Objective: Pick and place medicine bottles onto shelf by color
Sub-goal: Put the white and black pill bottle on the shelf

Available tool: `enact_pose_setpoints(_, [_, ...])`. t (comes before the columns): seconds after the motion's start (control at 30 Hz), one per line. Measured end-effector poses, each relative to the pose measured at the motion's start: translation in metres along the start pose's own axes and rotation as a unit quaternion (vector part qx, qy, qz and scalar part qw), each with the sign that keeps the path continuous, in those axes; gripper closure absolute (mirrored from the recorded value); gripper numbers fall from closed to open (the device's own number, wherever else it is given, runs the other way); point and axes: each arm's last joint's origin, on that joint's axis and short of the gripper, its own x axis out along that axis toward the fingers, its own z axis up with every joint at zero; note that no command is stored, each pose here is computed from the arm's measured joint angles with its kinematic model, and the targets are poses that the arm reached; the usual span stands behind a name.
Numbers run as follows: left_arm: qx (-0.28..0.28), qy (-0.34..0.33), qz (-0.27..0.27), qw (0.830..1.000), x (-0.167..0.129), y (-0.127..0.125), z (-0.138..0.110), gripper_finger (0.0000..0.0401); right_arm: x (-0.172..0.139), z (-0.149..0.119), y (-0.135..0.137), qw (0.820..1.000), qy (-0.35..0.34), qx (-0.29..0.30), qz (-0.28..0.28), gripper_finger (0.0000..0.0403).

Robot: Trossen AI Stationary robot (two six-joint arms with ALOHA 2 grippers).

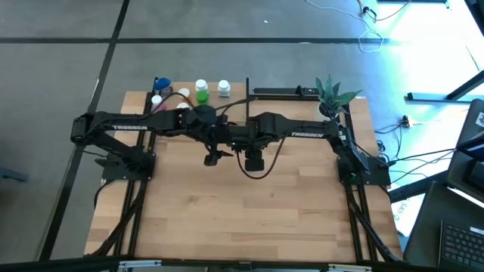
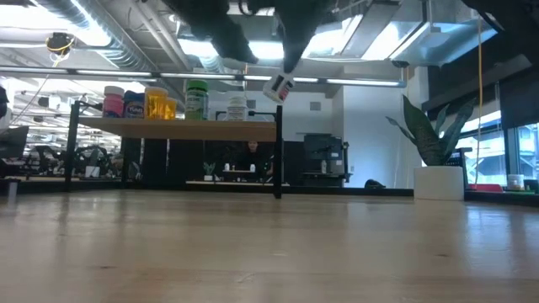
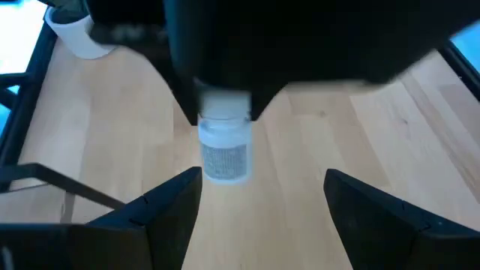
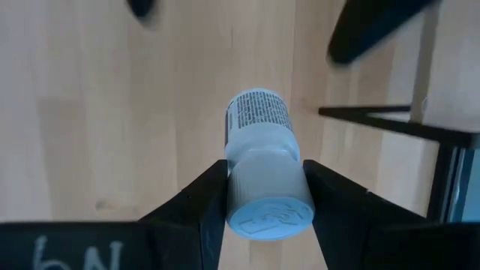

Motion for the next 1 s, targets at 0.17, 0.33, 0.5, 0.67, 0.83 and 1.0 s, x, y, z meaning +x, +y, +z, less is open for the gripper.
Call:
enact_pose_setpoints(0.17, [0.012, -0.022, 0.003, 1.0, 0.007, 0.002, 0.004, 0.0126, -0.012, 0.002, 0.005, 1.0, -0.027, -0.008, 0.002, 0.0241])
enact_pose_setpoints(0.33, [0.013, -0.042, -0.014, 0.999, 0.007, 0.001, 0.007, 0.0126, -0.017, 0.001, 0.007, 0.999, -0.038, -0.009, 0.002, 0.0241])
enact_pose_setpoints(0.5, [0.002, -0.039, -0.015, 0.999, 0.008, 0.002, 0.006, 0.0126, -0.017, 0.002, 0.007, 0.999, -0.039, -0.009, 0.002, 0.0241])
enact_pose_setpoints(0.67, [-0.011, -0.02, -0.019, 1.0, 0.023, 0.003, 0.0, 0.0126, -0.017, 0.0, 0.007, 0.999, -0.031, -0.01, 0.002, 0.0241])
enact_pose_setpoints(0.83, [-0.012, -0.016, -0.011, 1.0, 0.032, 0.007, -0.003, 0.0126, -0.016, -0.001, 0.007, 1.0, -0.024, -0.011, 0.003, 0.0241])
enact_pose_setpoints(1.0, [-0.003, -0.016, 0.01, 1.0, 0.023, 0.009, -0.001, 0.0126, -0.016, -0.001, 0.008, 1.0, -0.025, -0.012, 0.003, 0.0241])
